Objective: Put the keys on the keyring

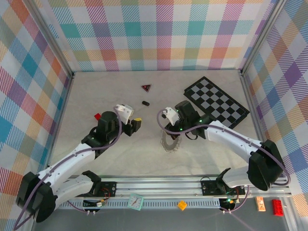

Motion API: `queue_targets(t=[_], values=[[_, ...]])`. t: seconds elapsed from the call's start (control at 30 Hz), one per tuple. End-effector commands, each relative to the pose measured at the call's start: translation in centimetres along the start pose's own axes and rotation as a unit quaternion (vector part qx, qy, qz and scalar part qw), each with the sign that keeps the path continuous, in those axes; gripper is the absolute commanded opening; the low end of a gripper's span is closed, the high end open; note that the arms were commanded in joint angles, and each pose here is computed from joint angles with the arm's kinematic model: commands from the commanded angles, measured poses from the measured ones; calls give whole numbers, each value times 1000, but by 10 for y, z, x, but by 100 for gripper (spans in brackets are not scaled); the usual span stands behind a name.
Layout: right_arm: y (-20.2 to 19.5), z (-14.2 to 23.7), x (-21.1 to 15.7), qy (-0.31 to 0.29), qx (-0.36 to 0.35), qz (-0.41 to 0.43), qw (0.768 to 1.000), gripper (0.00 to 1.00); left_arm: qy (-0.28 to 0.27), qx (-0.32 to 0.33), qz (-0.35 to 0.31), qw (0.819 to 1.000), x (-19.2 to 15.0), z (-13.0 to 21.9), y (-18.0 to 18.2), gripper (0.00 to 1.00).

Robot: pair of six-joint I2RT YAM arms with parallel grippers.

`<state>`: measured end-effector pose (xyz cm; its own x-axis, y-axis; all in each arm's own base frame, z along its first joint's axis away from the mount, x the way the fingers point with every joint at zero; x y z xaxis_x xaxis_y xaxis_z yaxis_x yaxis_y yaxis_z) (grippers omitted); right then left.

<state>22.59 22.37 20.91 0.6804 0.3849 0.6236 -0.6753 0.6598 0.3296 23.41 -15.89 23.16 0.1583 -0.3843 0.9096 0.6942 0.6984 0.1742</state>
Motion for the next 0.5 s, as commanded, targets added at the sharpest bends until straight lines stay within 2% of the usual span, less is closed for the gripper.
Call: queue_targets(t=[0.0, 0.1, 0.2, 0.47], values=[[14, 12, 19, -83, 79, 84, 990, 0, -66, -102, -111, 986, 24, -2, -16, 50], [21, 17, 16, -123, 112, 145, 975, 0, -84, -147, -161, 972, 26, -8, -24, 47], [25, 22, 13, -162, 125, 198, 959, 0, -82, -177, -180, 964, 30, -13, -26, 46], [21, 14, 16, -156, 112, 214, 958, 0, -24, -247, -140, 958, 24, -23, -32, 59]])
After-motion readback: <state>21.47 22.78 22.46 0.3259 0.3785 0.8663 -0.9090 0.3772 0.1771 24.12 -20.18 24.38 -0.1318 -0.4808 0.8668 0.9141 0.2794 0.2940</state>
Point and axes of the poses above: each hand's point on the last joint's axis, 136 mm out from that joint toward the fingers, its own z axis back along the fingers, its own y axis along the line the jaws close on, x = y × z, the point moved 8 cm from there along z, back along the fingers, and after that the axes turned 13 degrees about -z, right-handed, at the moved point
